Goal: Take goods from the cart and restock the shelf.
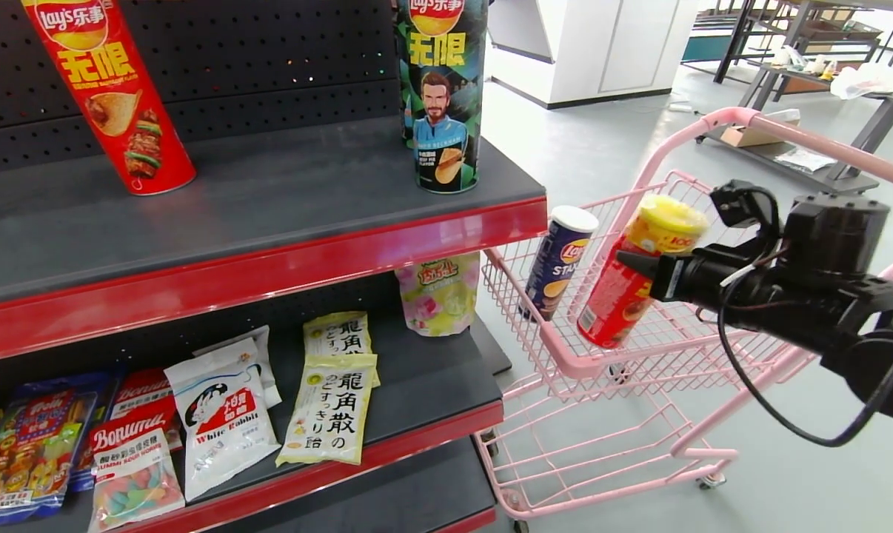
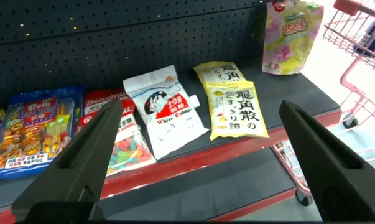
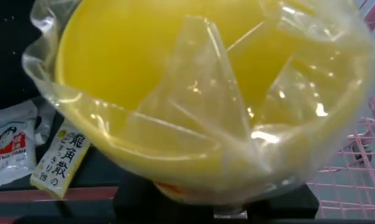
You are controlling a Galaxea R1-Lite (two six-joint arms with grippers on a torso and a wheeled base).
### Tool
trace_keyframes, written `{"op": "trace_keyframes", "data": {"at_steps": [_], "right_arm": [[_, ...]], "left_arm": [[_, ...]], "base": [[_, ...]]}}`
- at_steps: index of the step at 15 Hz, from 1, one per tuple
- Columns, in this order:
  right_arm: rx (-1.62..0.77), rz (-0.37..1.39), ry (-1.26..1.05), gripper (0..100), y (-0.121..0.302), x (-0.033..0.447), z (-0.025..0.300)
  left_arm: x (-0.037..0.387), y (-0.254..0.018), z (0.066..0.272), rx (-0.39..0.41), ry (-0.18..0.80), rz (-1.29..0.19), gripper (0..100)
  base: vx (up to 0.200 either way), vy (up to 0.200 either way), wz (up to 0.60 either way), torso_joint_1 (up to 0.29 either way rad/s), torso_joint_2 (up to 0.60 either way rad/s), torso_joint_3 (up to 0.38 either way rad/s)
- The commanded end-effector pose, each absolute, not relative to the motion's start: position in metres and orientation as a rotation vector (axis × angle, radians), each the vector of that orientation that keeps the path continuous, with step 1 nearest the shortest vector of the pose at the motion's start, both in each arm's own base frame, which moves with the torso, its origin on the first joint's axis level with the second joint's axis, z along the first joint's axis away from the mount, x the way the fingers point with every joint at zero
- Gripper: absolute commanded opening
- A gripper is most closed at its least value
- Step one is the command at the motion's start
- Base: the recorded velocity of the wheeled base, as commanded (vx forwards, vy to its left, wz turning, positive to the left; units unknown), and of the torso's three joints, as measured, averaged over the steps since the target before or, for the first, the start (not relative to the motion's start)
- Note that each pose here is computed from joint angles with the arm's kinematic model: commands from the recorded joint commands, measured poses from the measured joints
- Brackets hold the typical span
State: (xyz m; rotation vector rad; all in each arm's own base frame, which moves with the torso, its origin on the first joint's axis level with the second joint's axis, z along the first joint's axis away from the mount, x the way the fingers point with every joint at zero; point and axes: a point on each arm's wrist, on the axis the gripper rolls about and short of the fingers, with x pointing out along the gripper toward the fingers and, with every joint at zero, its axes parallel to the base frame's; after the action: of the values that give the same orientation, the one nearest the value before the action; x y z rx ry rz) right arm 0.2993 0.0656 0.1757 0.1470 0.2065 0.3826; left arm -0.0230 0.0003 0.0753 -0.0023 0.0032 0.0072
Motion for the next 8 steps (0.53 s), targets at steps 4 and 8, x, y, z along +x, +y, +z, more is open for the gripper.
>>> {"op": "trace_keyframes", "data": {"at_steps": [4, 8], "right_arm": [[0.123, 0.365, -0.008, 0, 0.043, 0.220, 0.319], [0.023, 0.425, 0.145, 0, 0.037, 0.131, 0.316]], "left_arm": [[-0.023, 0.000, 0.075, -0.002, 0.005, 0.008, 100], [-0.023, 0.000, 0.075, 0.006, 0.005, 0.005, 100]], "base": [[0.000, 0.000, 0.00, 0.000, 0.00, 0.000], [0.000, 0.000, 0.00, 0.000, 0.00, 0.000]]}}
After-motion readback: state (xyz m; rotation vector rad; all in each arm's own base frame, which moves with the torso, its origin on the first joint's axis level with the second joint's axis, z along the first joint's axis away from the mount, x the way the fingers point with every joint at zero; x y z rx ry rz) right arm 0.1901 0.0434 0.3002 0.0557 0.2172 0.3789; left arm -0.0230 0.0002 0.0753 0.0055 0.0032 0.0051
